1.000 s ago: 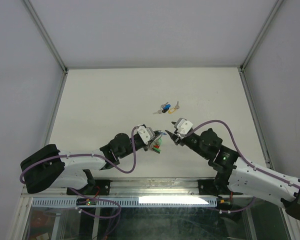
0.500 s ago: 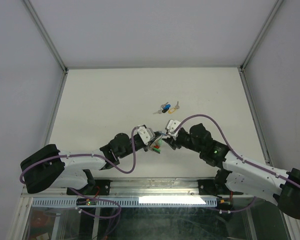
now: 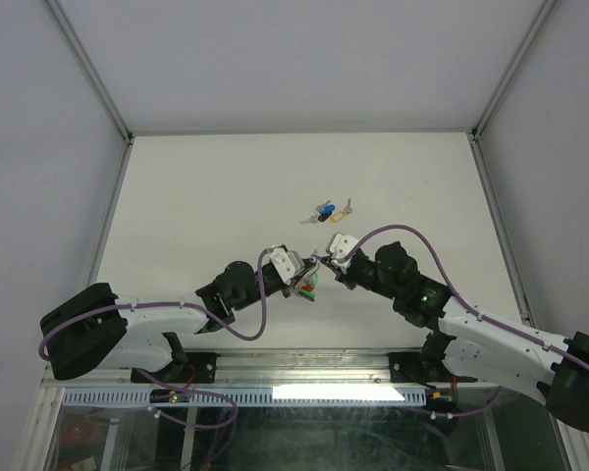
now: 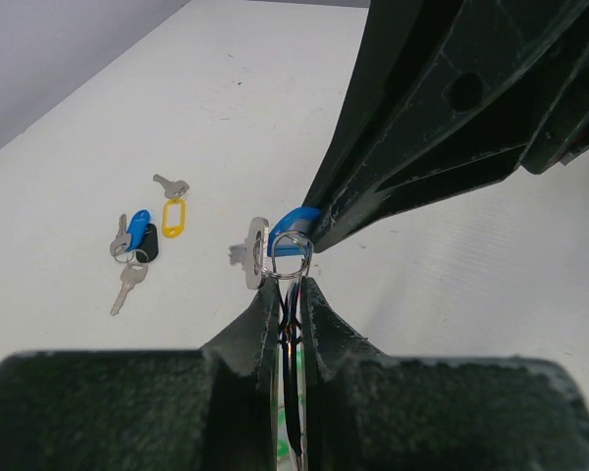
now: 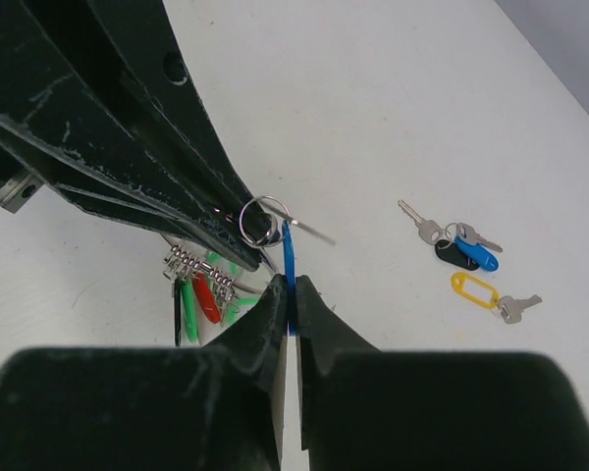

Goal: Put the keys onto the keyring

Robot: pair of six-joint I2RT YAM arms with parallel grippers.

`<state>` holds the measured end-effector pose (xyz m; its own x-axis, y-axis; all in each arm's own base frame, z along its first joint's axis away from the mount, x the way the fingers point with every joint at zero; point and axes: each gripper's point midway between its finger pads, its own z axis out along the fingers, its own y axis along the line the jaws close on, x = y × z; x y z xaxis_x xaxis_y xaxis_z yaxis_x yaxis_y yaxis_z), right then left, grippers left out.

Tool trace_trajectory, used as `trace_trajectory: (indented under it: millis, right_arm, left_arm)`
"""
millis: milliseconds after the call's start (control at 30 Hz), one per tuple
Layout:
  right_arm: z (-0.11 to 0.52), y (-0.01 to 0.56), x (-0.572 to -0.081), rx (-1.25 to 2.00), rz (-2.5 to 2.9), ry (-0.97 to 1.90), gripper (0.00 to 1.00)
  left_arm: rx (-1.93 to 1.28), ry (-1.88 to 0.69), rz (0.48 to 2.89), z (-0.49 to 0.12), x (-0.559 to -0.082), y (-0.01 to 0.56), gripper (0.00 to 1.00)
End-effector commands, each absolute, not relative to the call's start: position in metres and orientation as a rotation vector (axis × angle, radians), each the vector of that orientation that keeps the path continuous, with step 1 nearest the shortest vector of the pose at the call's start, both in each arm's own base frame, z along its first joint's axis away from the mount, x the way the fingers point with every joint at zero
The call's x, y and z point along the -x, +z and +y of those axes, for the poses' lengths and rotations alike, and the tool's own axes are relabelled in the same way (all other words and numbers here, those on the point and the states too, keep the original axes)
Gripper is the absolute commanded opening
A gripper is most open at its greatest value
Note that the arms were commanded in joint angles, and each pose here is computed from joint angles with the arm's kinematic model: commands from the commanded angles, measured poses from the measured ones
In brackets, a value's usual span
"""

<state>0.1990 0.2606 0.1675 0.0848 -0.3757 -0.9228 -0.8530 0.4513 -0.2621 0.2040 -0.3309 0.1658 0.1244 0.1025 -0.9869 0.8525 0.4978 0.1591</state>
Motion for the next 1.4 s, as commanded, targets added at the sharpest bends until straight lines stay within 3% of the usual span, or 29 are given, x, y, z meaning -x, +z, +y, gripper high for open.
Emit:
trace_trajectory:
  millis: [0,833,1367]
  right_arm:
    - [0.257,0.202,-0.211,1.051,1.444,0.457,0.03]
    - [0.269,0.213,-0.239,0.973,1.428,0.394,0.01]
    - [0.237,0.247,-0.249,0.820,1.353,0.269,0.00]
  left_arm:
    - [-0.871,-0.733,1.238,-0.339,-0.202,0.205,0.00]
    - [-0.912,-0.752,1.239,-0.345,-0.199,0.200,0.00]
    - [-0.906,-0.732,1.252,-0.344,-0.202,0.198,0.00]
